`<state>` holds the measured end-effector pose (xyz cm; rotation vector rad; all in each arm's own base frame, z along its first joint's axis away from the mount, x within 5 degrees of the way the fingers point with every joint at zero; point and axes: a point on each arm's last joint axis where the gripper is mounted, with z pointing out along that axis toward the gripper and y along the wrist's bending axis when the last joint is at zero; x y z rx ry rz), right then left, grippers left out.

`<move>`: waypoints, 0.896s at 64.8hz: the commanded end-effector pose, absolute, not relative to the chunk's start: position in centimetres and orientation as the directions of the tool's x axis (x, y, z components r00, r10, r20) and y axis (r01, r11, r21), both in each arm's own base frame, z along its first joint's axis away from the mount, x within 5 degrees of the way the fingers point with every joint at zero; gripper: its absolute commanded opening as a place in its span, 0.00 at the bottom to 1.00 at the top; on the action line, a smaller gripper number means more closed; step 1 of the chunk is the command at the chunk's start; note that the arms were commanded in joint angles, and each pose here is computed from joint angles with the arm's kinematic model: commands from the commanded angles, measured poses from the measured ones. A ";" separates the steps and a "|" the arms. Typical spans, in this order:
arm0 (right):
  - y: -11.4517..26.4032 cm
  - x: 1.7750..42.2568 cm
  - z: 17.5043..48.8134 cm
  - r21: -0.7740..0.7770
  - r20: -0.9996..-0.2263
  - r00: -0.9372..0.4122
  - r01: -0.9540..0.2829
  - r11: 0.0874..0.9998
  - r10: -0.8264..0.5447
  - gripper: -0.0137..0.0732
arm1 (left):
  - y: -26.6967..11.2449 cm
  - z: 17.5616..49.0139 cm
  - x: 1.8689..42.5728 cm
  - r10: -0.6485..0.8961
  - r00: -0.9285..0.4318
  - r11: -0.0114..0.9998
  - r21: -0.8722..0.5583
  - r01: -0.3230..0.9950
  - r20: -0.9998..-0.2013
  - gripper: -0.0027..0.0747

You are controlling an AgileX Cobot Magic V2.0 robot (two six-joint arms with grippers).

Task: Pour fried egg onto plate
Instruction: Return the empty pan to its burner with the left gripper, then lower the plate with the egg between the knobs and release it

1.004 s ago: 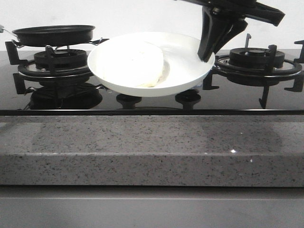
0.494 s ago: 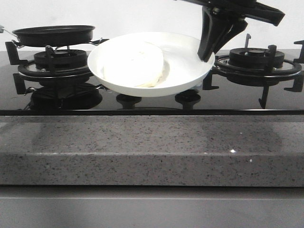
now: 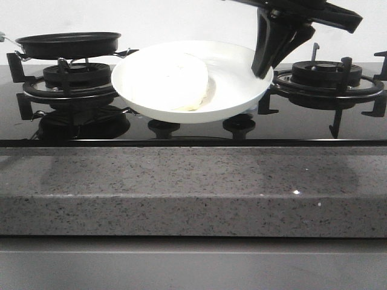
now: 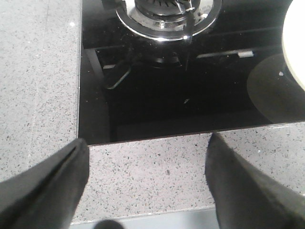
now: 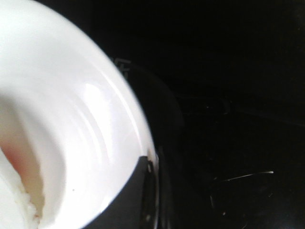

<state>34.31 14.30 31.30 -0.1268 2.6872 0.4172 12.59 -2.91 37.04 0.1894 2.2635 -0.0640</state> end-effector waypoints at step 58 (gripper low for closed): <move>11.9 37.3 39.0 0.260 -0.608 -0.793 -0.151 0.954 0.040 0.08 | -3.1 38.2 12.6 0.092 -0.556 0.985 -0.005 0.170 -0.826 0.67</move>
